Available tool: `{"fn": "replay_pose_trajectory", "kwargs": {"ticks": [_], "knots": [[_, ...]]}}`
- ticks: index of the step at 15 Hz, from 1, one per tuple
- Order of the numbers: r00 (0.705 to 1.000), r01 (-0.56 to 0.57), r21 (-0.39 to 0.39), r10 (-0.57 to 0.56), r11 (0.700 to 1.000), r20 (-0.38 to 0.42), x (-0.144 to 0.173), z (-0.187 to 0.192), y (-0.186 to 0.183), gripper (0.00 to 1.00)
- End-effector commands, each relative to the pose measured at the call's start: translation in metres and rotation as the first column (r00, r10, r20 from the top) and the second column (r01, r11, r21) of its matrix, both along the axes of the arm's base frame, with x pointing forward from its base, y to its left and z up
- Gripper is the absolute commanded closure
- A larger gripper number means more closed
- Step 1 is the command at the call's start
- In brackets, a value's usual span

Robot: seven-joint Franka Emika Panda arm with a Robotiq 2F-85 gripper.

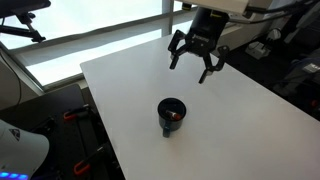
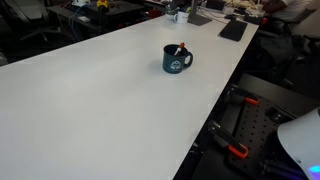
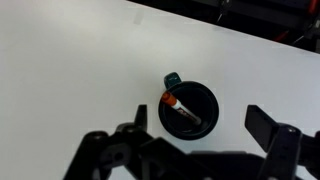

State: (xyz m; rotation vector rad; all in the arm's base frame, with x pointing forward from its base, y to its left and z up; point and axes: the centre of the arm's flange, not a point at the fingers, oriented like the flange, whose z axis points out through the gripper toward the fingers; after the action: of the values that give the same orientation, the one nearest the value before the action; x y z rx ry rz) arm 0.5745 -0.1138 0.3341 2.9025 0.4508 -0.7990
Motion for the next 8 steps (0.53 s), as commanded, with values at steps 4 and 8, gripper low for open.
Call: {"fn": "replay_pose_trajectory", "kwargs": {"ticks": [4,8], "knots": [[0.99,-0.137,0.013,0.136,0.991,0.025,0.0,0.017,0.04,0.0],[0.98,-0.185,0.049,0.188,0.981,-0.057,-0.012,-0.009,0.029,0.0]]}}
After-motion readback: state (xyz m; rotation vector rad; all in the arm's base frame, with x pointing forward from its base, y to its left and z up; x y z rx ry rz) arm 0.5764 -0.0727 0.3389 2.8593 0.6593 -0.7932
